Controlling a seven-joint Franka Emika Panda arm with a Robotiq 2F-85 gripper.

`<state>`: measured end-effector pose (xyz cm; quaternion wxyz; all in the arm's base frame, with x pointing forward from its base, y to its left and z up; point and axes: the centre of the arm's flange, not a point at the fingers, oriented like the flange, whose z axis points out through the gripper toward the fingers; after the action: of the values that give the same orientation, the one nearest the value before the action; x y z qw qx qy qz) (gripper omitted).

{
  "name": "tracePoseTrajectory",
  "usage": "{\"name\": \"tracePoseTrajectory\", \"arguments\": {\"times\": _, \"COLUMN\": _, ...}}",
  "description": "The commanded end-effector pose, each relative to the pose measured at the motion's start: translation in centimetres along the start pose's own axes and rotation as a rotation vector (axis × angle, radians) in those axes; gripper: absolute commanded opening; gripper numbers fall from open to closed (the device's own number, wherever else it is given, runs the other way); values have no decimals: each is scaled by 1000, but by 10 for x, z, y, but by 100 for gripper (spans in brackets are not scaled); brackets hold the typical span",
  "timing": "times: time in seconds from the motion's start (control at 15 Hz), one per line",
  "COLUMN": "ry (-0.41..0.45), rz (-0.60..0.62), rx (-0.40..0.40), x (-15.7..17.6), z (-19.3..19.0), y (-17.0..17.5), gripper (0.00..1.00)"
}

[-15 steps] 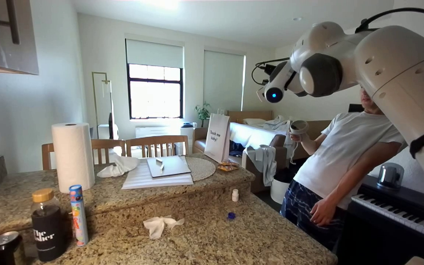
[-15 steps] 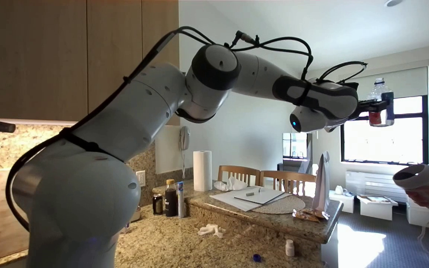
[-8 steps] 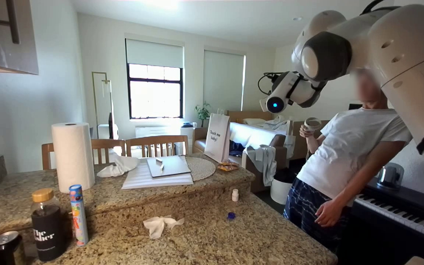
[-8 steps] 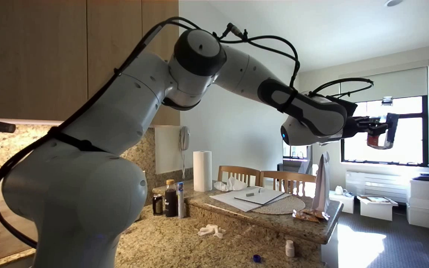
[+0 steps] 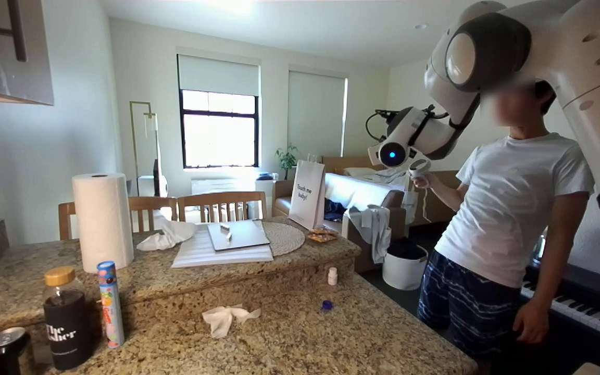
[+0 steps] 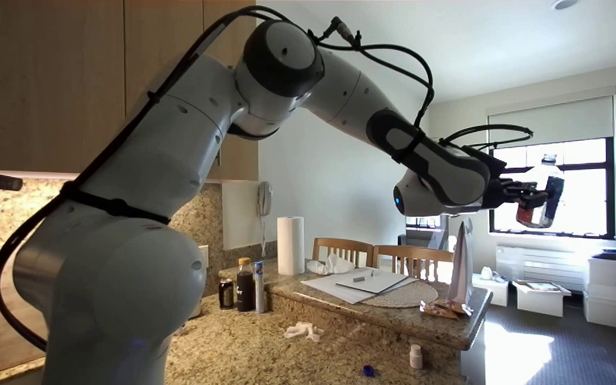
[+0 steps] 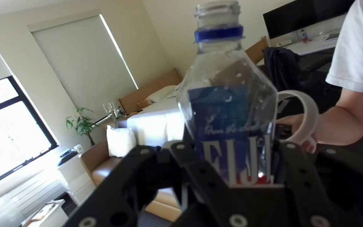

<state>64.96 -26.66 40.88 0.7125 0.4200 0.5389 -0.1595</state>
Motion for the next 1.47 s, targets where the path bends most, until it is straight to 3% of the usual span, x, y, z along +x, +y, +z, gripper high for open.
{"name": "tracePoseTrajectory", "arguments": {"times": 0.0, "ry": -31, "rz": -83, "rx": 129, "x": 17, "z": -58, "y": 5, "gripper": 22}}
{"name": "tracePoseTrajectory", "arguments": {"times": 0.13, "ry": -67, "rz": -154, "rx": 209, "x": 34, "z": -89, "y": 6, "gripper": 22}}
{"name": "tracePoseTrajectory", "arguments": {"times": 0.4, "ry": -107, "rz": -254, "rx": 262, "x": 62, "z": -165, "y": 18, "gripper": 22}}
{"name": "tracePoseTrajectory", "arguments": {"times": 1.0, "ry": 37, "rz": -254, "rx": 238, "x": 86, "z": -361, "y": 19, "gripper": 22}}
{"name": "tracePoseTrajectory", "arguments": {"times": 1.4, "ry": 35, "rz": -178, "rx": 294, "x": 113, "z": -455, "y": 38, "gripper": 22}}
